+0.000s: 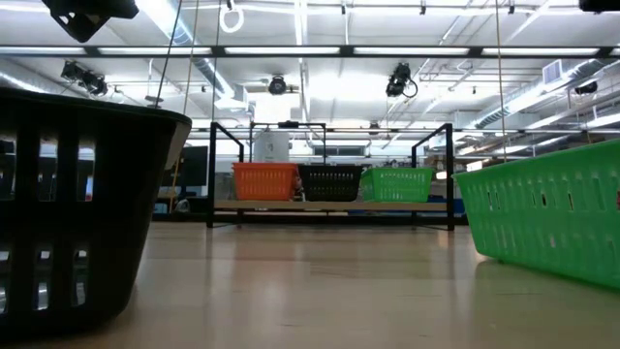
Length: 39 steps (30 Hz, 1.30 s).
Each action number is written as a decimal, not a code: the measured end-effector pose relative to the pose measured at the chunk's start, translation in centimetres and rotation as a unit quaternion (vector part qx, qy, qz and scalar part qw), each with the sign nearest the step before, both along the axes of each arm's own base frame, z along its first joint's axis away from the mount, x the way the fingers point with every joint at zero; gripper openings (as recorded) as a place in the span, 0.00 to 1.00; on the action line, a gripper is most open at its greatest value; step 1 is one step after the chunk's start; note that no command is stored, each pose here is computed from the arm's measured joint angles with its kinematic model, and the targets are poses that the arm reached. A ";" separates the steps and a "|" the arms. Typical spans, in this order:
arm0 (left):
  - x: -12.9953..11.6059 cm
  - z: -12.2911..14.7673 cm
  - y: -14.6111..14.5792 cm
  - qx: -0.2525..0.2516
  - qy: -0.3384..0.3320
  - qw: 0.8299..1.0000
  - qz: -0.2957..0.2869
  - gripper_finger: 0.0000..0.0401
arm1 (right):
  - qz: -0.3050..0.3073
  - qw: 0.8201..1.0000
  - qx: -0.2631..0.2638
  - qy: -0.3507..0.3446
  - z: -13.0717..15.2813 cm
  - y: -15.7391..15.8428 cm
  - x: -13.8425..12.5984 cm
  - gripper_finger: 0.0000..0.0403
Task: Stack baskets on shelf by color
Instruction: Stack the right green bin on top of the other green bin on the shelf
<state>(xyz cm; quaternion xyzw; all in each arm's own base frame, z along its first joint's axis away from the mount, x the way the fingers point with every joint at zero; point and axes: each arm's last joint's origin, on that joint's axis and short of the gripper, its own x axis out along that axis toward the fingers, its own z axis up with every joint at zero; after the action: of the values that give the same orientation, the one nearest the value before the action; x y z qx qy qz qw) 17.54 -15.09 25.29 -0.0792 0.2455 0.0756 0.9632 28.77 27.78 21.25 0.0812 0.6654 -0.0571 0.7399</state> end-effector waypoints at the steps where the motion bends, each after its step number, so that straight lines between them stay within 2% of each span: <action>1: 0.1 -0.2 -0.2 0.002 0.003 1.000 -0.001 0.11 | 0.001 1.000 0.000 0.000 0.0 0.1 -0.1 0.54; 5: 0.3 -0.7 -0.4 0.009 0.010 1.000 -0.001 0.09 | 0.003 1.000 -0.001 -0.002 -0.1 0.2 -0.2 0.54; 11: 0.3 -0.7 -0.4 0.008 -0.002 1.000 0.021 0.10 | 0.006 1.000 -0.002 0.015 -2.4 -0.3 -0.7 0.53; 19: -0.1 -0.6 -0.6 0.026 -0.026 0.998 0.043 0.09 | 0.018 0.999 -0.039 0.019 -4.5 -1.1 -1.3 0.52; 23: 0.0 -0.5 -0.6 0.027 -0.027 0.998 0.044 0.09 | 0.046 0.997 -0.050 0.020 -5.1 -1.7 -1.2 0.41; 30: -0.1 -0.5 -0.7 0.024 -0.028 0.998 0.045 0.09 | 0.055 0.997 -0.046 0.001 -5.4 -3.4 0.8 0.06; 31: -0.1 -0.5 -0.7 0.023 -0.028 0.998 0.043 0.09 | 0.058 0.997 -0.049 0.003 -5.4 -3.8 1.1 0.03; 36: -0.5 -0.5 -1.1 0.024 -0.029 0.999 0.033 0.08 | 0.061 0.995 -0.084 0.010 -5.2 -6.6 2.7 0.02; 39: -0.8 -0.5 -1.4 0.027 -0.033 0.999 0.029 0.09 | 0.064 0.991 -0.116 0.012 -3.9 -8.3 3.5 0.01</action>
<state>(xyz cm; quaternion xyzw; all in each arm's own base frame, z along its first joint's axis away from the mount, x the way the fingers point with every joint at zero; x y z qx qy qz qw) 16.73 -16.47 24.78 -0.0629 0.2085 0.1078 0.9700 32.31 19.47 17.40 -0.0488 0.6668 -0.0879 0.7384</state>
